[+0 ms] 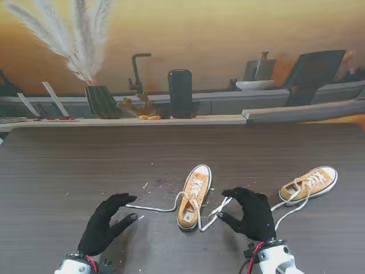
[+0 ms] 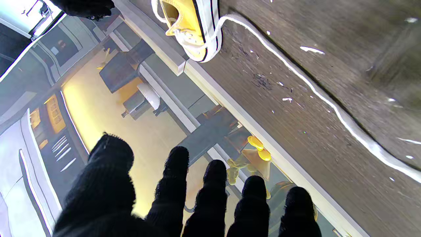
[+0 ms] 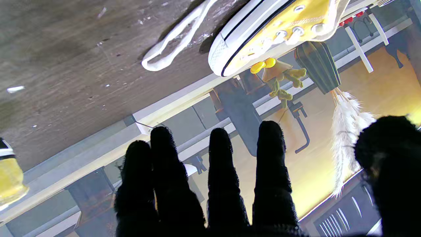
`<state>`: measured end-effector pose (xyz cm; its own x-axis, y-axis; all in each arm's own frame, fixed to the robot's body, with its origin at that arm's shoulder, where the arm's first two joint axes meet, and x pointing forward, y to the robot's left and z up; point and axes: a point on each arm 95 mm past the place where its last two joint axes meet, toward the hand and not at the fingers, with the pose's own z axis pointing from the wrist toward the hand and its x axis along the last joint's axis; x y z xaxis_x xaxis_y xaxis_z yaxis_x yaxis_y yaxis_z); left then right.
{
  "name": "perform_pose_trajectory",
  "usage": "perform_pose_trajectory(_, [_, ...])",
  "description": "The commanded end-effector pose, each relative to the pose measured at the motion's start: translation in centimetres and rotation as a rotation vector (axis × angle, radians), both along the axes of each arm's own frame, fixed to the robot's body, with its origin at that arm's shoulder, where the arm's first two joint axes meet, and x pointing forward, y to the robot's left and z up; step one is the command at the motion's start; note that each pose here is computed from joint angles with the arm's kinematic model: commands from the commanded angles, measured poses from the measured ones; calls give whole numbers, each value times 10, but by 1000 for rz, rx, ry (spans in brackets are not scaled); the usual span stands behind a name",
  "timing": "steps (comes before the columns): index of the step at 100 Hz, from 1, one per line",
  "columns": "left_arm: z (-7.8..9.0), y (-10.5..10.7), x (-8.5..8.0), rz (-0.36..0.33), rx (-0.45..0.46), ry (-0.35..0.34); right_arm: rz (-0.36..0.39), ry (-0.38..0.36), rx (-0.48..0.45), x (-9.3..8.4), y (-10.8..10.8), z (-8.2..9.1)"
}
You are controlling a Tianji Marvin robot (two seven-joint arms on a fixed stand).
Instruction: Tie the shoelaces into a bow on the shoes
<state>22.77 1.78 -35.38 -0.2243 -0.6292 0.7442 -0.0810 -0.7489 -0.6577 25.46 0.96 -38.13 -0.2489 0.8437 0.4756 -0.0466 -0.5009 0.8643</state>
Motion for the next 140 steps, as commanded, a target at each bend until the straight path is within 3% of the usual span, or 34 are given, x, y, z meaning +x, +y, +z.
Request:
perform_pose_trajectory(1, [-1, -3, -1, -20, 5, 10, 5, 10, 1, 0, -1, 0])
perform_pose_trajectory(43, [1, 1, -4, -12, -2, -1, -20, 31, -29, -4, 11, 3])
perform_pose_trajectory(62, [-1, 7, -4, 4, 5, 12, -52, 108, -107, -7, 17, 2])
perform_pose_trajectory(74, [-3, 6, -3, 8, -12, 22, -37, 154, -126, -10, 23, 5])
perform_pose_trajectory(108, [-4, -1, -6, -27, 14, 19, 57, 146, -221, -17, 47, -4])
perform_pose_trajectory(140, [-2, 0, -12, -27, 6, -4, 46, 146, -323, -14, 63, -18])
